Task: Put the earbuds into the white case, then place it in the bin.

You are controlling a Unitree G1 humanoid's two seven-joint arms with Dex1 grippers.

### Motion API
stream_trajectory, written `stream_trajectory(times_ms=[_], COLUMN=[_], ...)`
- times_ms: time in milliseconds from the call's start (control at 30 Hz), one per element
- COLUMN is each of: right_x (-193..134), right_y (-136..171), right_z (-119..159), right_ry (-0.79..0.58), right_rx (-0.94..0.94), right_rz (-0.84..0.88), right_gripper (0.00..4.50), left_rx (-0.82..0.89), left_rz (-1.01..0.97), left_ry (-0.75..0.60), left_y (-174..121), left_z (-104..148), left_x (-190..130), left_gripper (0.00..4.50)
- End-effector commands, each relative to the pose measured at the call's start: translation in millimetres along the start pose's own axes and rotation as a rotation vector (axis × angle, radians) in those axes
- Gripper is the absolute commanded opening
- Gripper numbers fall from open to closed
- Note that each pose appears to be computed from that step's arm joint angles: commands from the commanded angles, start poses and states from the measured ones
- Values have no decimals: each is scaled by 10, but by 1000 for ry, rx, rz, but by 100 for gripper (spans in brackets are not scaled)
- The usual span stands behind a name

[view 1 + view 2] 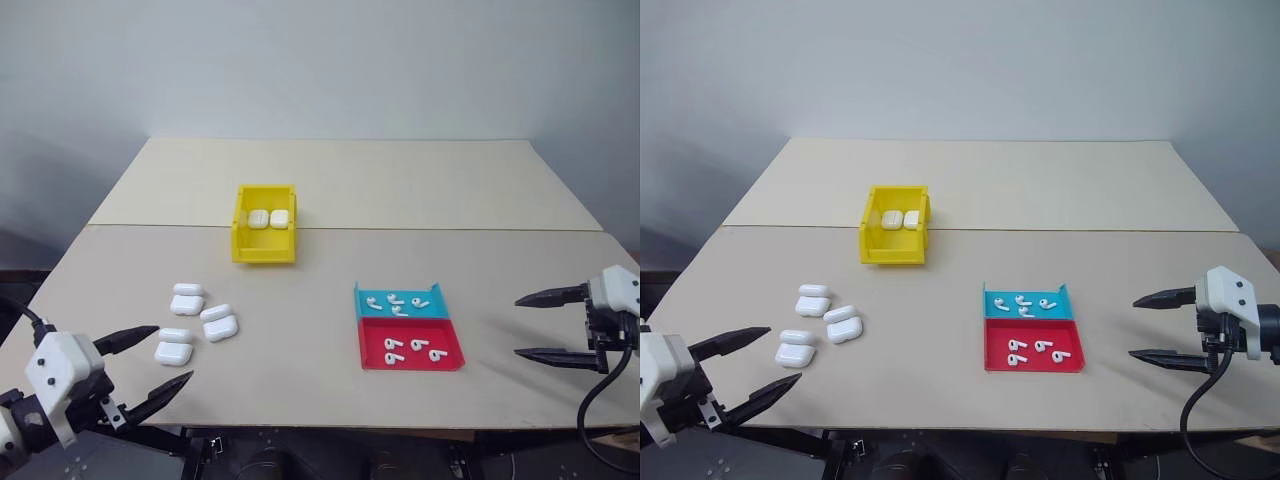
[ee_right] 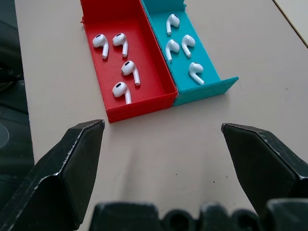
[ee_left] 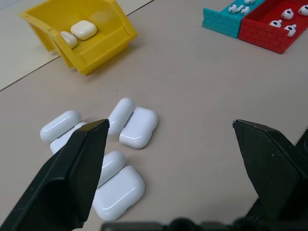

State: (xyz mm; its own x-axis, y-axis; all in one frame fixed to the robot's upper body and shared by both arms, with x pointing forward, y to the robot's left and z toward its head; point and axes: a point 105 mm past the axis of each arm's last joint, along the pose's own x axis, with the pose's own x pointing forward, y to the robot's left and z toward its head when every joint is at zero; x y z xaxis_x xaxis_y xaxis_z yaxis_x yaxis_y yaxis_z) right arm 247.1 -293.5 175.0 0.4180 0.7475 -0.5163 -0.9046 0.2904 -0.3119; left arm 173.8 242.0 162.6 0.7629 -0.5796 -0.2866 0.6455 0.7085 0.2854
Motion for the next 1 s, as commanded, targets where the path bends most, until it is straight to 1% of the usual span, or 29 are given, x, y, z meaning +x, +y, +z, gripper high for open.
stream_trajectory(times_ms=[33, 233, 367, 400, 500, 567, 633, 700, 733, 833, 1000], right_x=[-93, -82, -56, -45, -33, -41, -44, -39, -26, 38, 80], right_y=[-8, -14, -36, -51, -73, -63, -60, -58, -58, -46, -28], right_z=[118, 123, 120, 118, 135, 146, 127, 115, 110, 99, 70], right_ry=[-3, -1, -1, -1, -2, -5, 6, 12, 13, 5, 10], right_rx=[-60, -66, -68, -67, -60, -48, -46, -42, -38, -25, -7], right_rz=[10, 8, 11, 10, 23, 38, 42, 45, 48, 61, 59], right_gripper=[450, 450, 450, 450, 450, 450, 450, 450, 450, 450, 450], left_rx=[10, 1, 80, 79, 29, -10, -48, -64, -68, -148, -300], left_rz=[-10, 57, 169, 191, 237, 256, 246, 311, 351, 413, 455], left_ry=[17, 10, 103, 103, 69, 104, 190, 283, 355, 505, 641], left_y=[-12, 21, 14, -3, -67, -66, -76, -10, 33, 162, 273], left_z=[50, 140, 191, 228, 346, 339, 286, 223, 165, 26, -165], left_x=[-49, -43, -12, -7, -36, -76, -105, -135, -158, -162, -2], left_gripper=[448, 448, 448, 448, 448, 448, 448, 448, 448, 448, 448])
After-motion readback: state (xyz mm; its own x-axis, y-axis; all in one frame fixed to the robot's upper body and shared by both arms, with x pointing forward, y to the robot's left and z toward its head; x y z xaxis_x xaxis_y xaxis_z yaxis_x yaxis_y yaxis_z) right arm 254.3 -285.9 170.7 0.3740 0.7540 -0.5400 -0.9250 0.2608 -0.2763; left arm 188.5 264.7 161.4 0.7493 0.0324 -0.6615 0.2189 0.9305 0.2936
